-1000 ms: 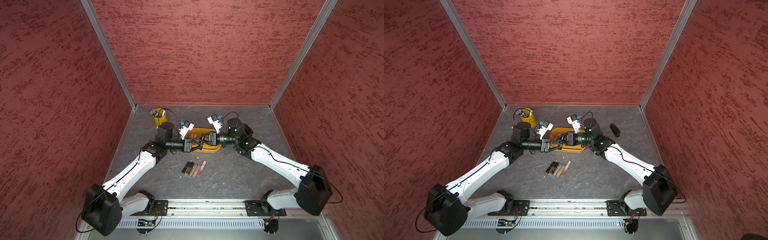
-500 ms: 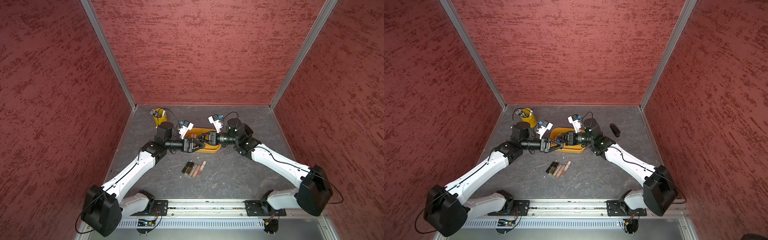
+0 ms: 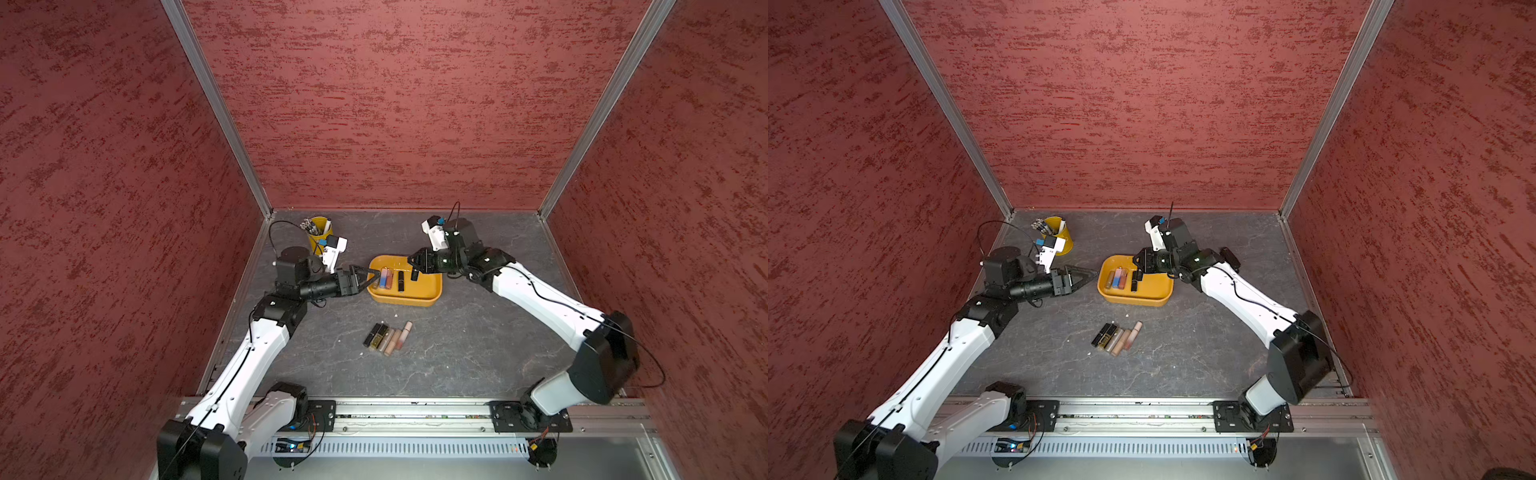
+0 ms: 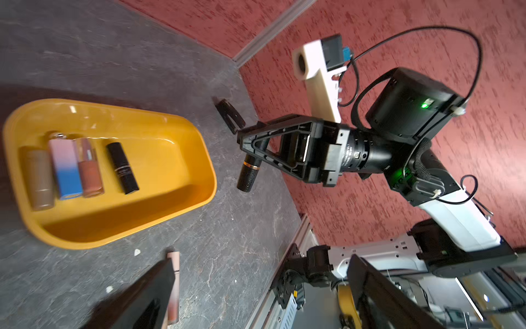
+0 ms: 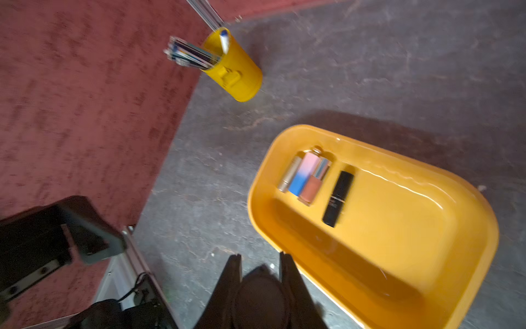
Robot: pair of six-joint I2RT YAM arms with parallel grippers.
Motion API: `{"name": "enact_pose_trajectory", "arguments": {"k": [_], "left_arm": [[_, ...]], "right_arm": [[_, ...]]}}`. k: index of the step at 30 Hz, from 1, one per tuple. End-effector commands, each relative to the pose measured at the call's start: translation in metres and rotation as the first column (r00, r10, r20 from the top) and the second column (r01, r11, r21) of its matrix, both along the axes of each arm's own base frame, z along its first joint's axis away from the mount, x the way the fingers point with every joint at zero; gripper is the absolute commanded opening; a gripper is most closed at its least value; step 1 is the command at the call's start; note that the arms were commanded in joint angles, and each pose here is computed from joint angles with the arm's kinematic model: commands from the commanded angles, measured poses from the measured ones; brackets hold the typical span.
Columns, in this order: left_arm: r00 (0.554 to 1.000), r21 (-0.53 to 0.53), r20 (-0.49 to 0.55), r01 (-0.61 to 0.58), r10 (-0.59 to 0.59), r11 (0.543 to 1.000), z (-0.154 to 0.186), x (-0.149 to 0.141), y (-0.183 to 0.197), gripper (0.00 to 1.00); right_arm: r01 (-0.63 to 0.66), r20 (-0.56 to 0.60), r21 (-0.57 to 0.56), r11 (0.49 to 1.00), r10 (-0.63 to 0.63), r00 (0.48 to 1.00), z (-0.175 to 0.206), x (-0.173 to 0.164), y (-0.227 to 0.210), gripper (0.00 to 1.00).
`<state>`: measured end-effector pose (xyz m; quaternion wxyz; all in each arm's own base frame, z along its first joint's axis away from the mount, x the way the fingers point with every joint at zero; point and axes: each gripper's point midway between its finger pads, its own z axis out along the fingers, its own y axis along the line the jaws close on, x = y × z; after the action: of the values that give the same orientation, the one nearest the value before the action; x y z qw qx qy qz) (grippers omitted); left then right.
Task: Put the lipstick into the storage box
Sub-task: Place the lipstick in the storage box.
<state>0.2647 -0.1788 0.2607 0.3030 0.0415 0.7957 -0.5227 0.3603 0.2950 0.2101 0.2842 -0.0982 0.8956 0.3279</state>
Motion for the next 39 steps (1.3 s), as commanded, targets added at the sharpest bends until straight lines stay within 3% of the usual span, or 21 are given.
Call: {"name": "enact_pose_trajectory", "arguments": {"k": [1,16,31,39], "left_arm": [[0.997,0.001,-0.066,-0.048,0.048,0.999,-0.018,-0.006,0.012,1.00],[0.975,0.027,-0.212,-0.059,0.064,0.998,-0.076,-0.024,0.019,0.99],[0.966,0.026,-0.250,-0.057,0.062,0.998,-0.087,-0.030,0.019,1.00],[0.962,0.024,-0.264,-0.062,0.066,0.998,-0.091,-0.031,0.019,0.99]], "right_arm": [[0.035,-0.050,-0.114,0.993,-0.041,0.998,-0.031,0.013,-0.014,0.07],[0.010,-0.185,-0.194,0.981,-0.047,0.982,-0.113,0.051,0.009,0.08],[0.025,-0.232,-0.215,0.976,-0.076,0.970,-0.155,0.070,0.008,0.10],[0.033,-0.258,-0.195,0.980,-0.084,0.962,-0.165,0.073,0.008,0.16]]}}
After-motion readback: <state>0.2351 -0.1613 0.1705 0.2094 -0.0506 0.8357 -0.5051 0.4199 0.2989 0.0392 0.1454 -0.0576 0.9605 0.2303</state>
